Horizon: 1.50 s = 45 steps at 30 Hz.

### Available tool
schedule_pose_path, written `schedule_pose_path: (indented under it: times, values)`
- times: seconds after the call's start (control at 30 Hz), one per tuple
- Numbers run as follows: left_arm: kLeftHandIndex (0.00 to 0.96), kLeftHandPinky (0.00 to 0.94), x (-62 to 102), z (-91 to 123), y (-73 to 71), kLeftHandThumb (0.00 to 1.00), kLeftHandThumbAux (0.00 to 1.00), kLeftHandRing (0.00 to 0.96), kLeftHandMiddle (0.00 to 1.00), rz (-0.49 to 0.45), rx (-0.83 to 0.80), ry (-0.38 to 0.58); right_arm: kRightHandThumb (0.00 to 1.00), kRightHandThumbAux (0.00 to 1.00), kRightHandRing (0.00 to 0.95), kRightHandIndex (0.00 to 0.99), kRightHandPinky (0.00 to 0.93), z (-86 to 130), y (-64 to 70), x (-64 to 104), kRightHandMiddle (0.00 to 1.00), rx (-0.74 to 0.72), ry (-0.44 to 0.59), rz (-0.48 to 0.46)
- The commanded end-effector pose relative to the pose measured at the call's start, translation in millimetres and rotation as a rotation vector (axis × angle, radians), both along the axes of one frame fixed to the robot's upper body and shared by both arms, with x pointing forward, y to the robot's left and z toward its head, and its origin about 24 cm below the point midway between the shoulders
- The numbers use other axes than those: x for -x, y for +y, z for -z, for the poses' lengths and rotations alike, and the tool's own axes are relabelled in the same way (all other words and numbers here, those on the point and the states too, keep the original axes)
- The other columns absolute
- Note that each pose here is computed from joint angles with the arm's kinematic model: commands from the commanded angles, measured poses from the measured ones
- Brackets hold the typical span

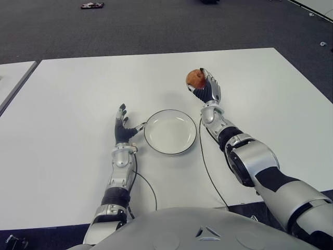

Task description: Put the apples into the plate.

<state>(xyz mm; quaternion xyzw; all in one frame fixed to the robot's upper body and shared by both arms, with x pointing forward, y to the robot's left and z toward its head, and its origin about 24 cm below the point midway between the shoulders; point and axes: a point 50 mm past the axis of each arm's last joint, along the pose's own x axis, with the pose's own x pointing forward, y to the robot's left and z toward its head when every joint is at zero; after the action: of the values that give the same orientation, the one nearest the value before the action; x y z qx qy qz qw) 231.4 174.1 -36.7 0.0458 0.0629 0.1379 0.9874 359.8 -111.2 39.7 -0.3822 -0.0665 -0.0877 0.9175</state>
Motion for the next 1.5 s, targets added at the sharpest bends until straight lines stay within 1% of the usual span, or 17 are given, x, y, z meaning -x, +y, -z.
schedule_pose_path:
  times: [0.03, 0.2, 0.4, 0.53, 0.7, 0.83, 0.9, 0.97, 1.03, 1.27, 1.5]
  values:
    - [0.0, 0.009, 10.3, 16, 0.1, 0.01, 0.527, 0.0, 0.0, -0.006, -0.013, 0.094, 0.747, 0.711, 0.876, 0.439, 0.881, -23, -0.2, -10.0, 0.894, -0.063, -0.092, 0.006]
    - [0.0, 0.001, 10.4, 17, -0.3, 0.002, 0.511, 0.0, 0.0, -0.003, -0.018, 0.096, 0.747, 0.711, 0.877, 0.439, 0.877, -33, -1.4, -13.9, 0.894, -0.086, -0.137, 0.018]
    - [0.0, 0.001, 9.9, 17, -0.8, 0.0, 0.503, 0.0, 0.0, -0.002, -0.021, 0.096, 0.746, 0.711, 0.878, 0.439, 0.875, -38, -2.9, -16.1, 0.894, -0.1, -0.155, 0.028]
    - [0.0, 0.006, 9.8, 18, -0.9, 0.0, 0.508, 0.0, 0.0, -0.003, -0.017, 0.095, 0.746, 0.711, 0.879, 0.44, 0.879, -45, -5.0, -17.8, 0.894, -0.124, -0.195, 0.022]
    - [0.0, 0.009, 10.1, 18, -0.6, 0.0, 0.513, 0.0, 0.0, -0.002, -0.015, 0.092, 0.745, 0.711, 0.874, 0.44, 0.875, -50, -4.5, -18.5, 0.89, -0.133, -0.226, 0.001]
    - [0.0, 0.012, 10.0, 18, -0.4, 0.0, 0.511, 0.0, 0.0, -0.001, -0.011, 0.094, 0.745, 0.71, 0.87, 0.44, 0.871, -56, 4.8, -15.3, 0.886, -0.147, -0.297, -0.06]
    - [0.0, 0.012, 9.9, 19, -0.2, 0.0, 0.51, 0.0, 0.0, -0.002, -0.009, 0.094, 0.745, 0.71, 0.869, 0.44, 0.873, -57, 7.8, -13.7, 0.884, -0.153, -0.313, -0.078]
    - [0.0, 0.011, 9.8, 19, -0.3, 0.0, 0.51, 0.0, 0.0, -0.003, -0.008, 0.095, 0.745, 0.71, 0.869, 0.44, 0.875, -55, 13.5, -9.4, 0.883, -0.164, -0.338, -0.103]
    - [0.0, 0.011, 9.8, 19, 0.0, 0.0, 0.51, 0.0, 0.0, -0.002, -0.009, 0.096, 0.745, 0.71, 0.869, 0.44, 0.877, -52, 19.7, -3.0, 0.883, -0.185, -0.36, -0.148]
    - [0.0, 0.0, 9.1, 20, 0.3, 0.0, 0.5, 0.0, 0.0, 0.002, -0.009, 0.101, 0.747, 0.709, 0.878, 0.44, 0.895, -46, 24.2, 6.2, 0.886, -0.209, -0.365, -0.246]
    - [0.0, 0.003, 8.3, 20, 0.3, 0.0, 0.493, 0.0, 0.0, -0.001, -0.011, 0.098, 0.747, 0.708, 0.884, 0.441, 0.9, -35, 31.1, 23.2, 0.889, -0.22, -0.37, -0.355]
